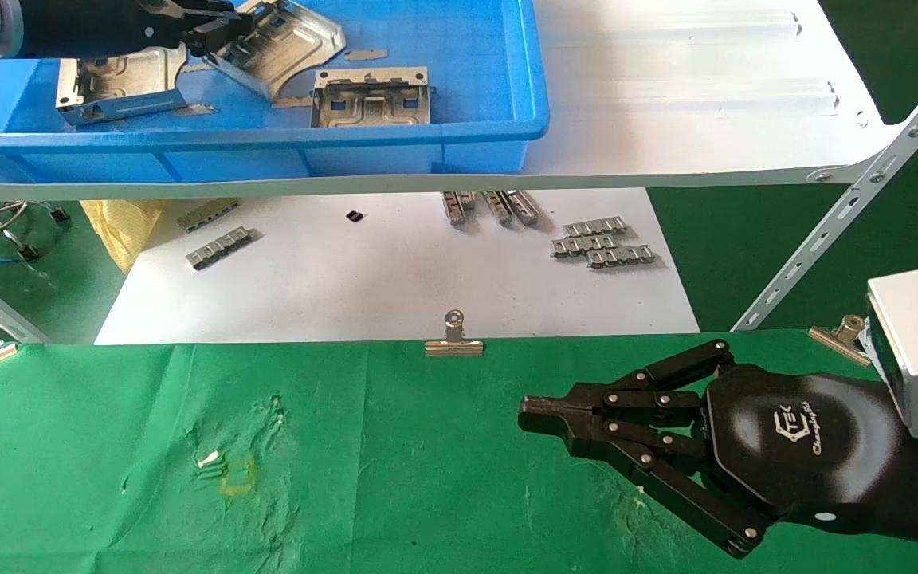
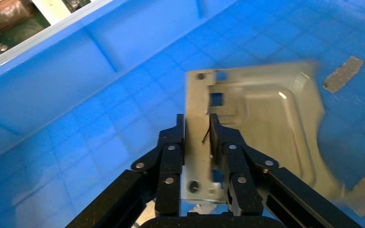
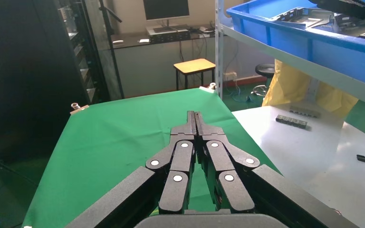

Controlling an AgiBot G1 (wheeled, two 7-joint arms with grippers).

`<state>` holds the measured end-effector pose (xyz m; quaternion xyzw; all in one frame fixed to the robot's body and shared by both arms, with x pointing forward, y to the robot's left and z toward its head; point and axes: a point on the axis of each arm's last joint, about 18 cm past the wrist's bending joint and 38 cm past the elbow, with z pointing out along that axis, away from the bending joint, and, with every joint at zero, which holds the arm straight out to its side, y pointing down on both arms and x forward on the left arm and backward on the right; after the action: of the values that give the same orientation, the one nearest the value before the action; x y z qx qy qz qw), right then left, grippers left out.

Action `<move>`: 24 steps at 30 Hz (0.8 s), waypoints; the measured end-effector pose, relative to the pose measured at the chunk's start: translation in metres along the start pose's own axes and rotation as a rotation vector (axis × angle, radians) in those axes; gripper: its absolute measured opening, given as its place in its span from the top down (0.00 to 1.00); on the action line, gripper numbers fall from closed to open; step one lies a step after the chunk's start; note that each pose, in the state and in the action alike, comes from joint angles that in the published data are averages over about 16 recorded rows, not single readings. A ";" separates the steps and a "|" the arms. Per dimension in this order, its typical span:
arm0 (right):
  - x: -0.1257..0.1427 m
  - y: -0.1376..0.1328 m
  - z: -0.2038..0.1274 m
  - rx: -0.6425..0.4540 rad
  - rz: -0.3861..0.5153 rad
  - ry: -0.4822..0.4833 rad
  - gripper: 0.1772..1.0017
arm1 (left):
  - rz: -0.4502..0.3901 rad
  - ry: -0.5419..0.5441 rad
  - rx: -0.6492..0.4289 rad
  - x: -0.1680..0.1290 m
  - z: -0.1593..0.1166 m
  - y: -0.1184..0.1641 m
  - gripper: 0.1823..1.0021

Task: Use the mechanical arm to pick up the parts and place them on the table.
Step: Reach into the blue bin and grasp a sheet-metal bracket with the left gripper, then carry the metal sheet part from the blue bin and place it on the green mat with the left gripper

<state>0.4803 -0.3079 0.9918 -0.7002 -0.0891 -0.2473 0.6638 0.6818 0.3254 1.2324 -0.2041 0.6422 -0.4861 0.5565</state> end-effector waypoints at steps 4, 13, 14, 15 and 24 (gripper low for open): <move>0.000 0.000 0.000 0.000 0.000 0.000 0.98 | 0.005 0.034 0.019 0.002 -0.005 -0.005 0.82; 0.000 0.000 0.000 0.000 0.000 0.000 0.97 | 0.050 0.230 0.104 0.022 -0.033 -0.018 0.89; 0.000 0.000 0.000 0.000 0.000 0.000 0.97 | 0.059 0.261 0.117 0.026 -0.038 -0.019 0.89; 0.000 0.000 0.000 0.000 0.000 0.000 0.96 | 0.070 0.291 0.130 0.029 -0.043 -0.019 0.89; 0.000 0.000 0.000 0.000 0.000 0.000 0.88 | 0.200 0.487 0.241 0.049 -0.084 -0.007 0.90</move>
<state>0.4803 -0.3079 0.9918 -0.7002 -0.0891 -0.2473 0.6638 0.5882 0.3162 1.2052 0.0506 0.7114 -0.5364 0.4513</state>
